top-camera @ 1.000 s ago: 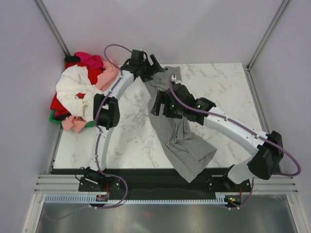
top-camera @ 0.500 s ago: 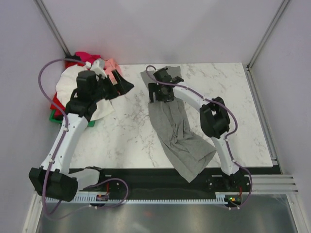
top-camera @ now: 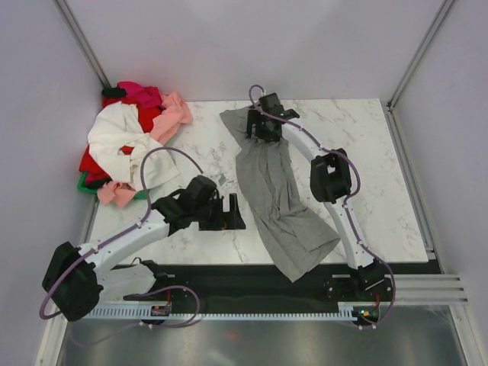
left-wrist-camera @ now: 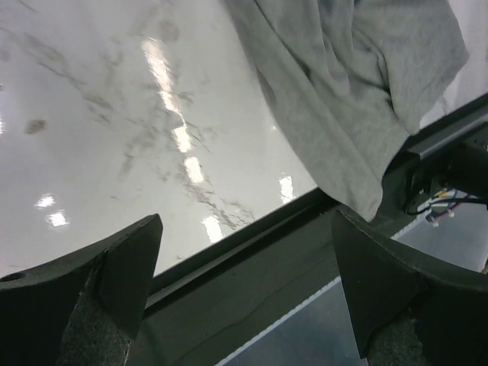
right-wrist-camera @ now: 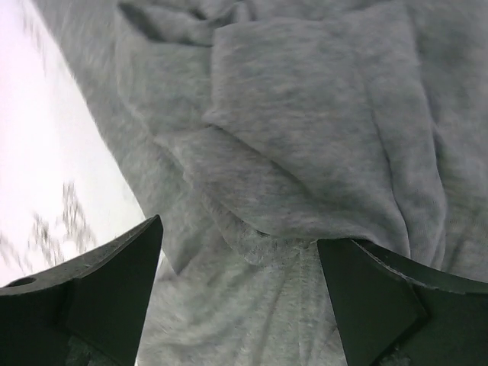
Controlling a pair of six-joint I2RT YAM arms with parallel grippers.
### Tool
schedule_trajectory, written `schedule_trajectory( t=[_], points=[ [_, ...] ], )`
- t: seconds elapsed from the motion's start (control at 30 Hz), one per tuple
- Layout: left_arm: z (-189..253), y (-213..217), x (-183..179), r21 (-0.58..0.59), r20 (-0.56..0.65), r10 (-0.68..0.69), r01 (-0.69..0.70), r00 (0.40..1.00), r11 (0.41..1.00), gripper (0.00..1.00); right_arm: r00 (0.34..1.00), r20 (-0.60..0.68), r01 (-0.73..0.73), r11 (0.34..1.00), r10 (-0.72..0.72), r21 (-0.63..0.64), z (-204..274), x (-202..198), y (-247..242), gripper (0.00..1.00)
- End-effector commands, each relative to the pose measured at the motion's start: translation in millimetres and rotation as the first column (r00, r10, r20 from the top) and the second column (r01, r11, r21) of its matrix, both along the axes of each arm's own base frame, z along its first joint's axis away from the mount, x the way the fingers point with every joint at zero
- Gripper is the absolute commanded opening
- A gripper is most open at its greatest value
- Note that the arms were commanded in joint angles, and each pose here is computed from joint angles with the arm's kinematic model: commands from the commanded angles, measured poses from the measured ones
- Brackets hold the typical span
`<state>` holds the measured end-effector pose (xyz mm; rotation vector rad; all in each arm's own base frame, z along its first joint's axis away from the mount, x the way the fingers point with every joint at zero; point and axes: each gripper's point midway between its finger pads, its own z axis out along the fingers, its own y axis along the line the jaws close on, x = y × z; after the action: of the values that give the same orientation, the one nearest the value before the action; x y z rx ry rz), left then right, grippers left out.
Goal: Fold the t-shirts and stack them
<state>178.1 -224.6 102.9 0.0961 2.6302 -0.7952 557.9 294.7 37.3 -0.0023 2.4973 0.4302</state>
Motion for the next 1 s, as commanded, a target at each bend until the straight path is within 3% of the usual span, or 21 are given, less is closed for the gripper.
schedule_trajectory(
  t=[0.0, 0.07, 0.2, 0.47, 0.67, 0.77, 0.87, 0.9, 0.93, 0.97],
  points=[
    [8, -34, -7, -0.077, 0.011, 0.038, -0.037, 0.999, 0.996, 1.00, 0.972, 0.000, 0.235, 0.972, -0.235, -0.014, -54, 42, -55, 0.90],
    [3, -56, -23, -0.097, -0.009, -0.016, 0.015, 1.000, 0.995, 1.00, 0.953, 0.015, 0.302, 0.951, -0.304, 0.062, -57, 61, -63, 0.90],
    [-24, -101, -47, -0.092, -0.097, -0.079, 0.070, 0.992, 0.993, 0.99, 0.955, 0.048, 0.283, 0.946, -0.293, 0.158, -39, 75, -56, 0.90],
    [-41, -133, -58, -0.066, -0.104, -0.099, 0.093, 0.990, 0.994, 0.95, 0.983, 0.098, 0.117, 0.937, -0.157, 0.329, 62, 52, -27, 0.98],
    [-45, -146, -53, -0.089, -0.091, -0.095, 0.087, 0.991, 0.992, 0.92, 0.983, 0.159, 0.047, 0.953, -0.098, 0.298, 126, 12, -41, 0.98],
    [-45, -159, -47, -0.098, -0.078, -0.102, 0.094, 0.992, 0.991, 0.83, 0.982, 0.168, 0.045, 0.966, -0.090, 0.255, 143, -15, -57, 0.98],
    [-54, -180, -46, -0.114, -0.098, -0.156, 0.144, 0.983, 0.983, 0.62, 0.983, 0.123, 0.114, 0.981, -0.135, 0.159, 138, -49, -91, 0.98],
    [-62, -184, -47, -0.112, -0.113, -0.167, 0.154, 0.980, 0.982, 0.46, 0.969, 0.152, 0.178, 0.977, -0.196, 0.120, 152, -58, -112, 0.98],
    [-60, -189, -47, -0.125, -0.113, -0.175, 0.161, 0.978, 0.979, 0.35, 0.973, 0.069, 0.215, 0.975, -0.219, 0.062, 120, -83, -130, 0.98],
    [-60, -191, -48, -0.127, -0.118, -0.183, 0.168, 0.976, 0.978, 0.11, 0.961, 0.058, 0.271, 0.962, -0.272, 0.028, 114, -94, -152, 0.96]
  ],
)
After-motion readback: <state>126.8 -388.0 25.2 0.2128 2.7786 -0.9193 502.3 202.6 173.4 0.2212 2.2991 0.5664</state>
